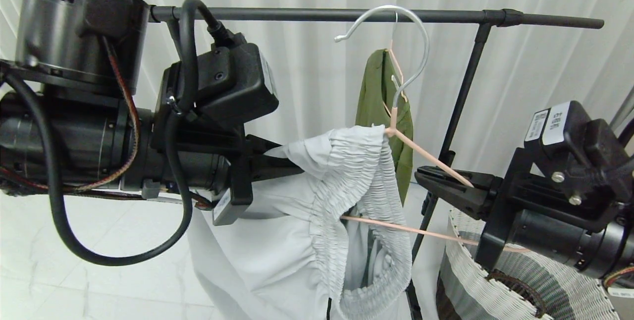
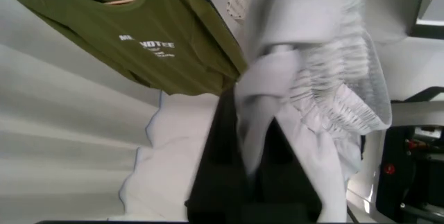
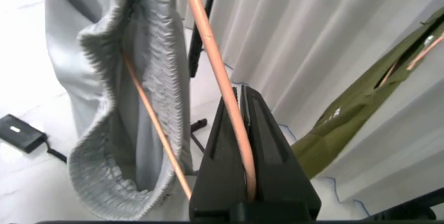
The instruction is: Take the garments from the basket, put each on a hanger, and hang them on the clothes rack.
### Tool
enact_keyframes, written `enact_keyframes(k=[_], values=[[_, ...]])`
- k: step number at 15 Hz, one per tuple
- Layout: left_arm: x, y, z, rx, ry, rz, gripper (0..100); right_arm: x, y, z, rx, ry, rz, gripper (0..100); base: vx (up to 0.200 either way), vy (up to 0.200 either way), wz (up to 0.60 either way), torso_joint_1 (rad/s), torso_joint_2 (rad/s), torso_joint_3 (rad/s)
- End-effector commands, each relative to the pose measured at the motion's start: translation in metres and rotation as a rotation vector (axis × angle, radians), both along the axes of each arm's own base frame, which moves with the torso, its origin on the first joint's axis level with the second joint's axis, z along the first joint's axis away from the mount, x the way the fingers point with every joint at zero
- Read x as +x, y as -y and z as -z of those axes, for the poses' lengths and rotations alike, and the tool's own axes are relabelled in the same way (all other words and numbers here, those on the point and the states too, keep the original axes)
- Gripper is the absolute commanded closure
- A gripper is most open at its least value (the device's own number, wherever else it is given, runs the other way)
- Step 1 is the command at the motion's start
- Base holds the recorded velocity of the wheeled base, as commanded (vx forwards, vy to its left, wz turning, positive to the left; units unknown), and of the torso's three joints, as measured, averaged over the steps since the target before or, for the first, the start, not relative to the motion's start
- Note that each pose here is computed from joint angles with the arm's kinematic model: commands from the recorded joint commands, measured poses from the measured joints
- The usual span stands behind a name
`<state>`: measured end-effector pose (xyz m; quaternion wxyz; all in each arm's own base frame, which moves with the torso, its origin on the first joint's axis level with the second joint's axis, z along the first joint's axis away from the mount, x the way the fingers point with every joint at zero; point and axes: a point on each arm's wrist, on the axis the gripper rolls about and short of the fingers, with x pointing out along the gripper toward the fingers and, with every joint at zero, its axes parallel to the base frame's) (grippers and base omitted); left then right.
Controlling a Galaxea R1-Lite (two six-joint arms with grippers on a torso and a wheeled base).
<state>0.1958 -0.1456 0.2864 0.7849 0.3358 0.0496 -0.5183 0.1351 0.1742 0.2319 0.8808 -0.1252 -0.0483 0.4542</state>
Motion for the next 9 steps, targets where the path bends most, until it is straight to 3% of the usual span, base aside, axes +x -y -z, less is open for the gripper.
enact_keyframes(k=[1, 4, 5, 9], values=[[0.0, -0.001, 0.001, 0.001, 0.0, -0.002, 100, 0.001, -0.001, 0.001, -0.004, -0.003, 0.0, 100, 0.0, 0.0, 0.0, 0.0, 0.0, 0.0], [0.0, -0.001, 0.002, 0.007, -0.004, -0.011, 100, 0.001, 0.0, 0.0, -0.001, 0.001, 0.025, 100, 0.0, 0.0, 0.0, 0.0, 0.0, 0.0], [0.001, -0.002, 0.002, 0.007, -0.002, -0.015, 100, 0.001, 0.001, 0.0, 0.0, 0.002, 0.042, 0, 0.0, 0.0, 0.0, 0.0, 0.0, 0.0], [-0.004, -0.011, -0.001, 0.031, 0.035, -0.108, 100, 0.003, 0.004, -0.001, 0.002, 0.007, 0.126, 0, 0.0, 0.0, 0.0, 0.0, 0.0, 0.0]])
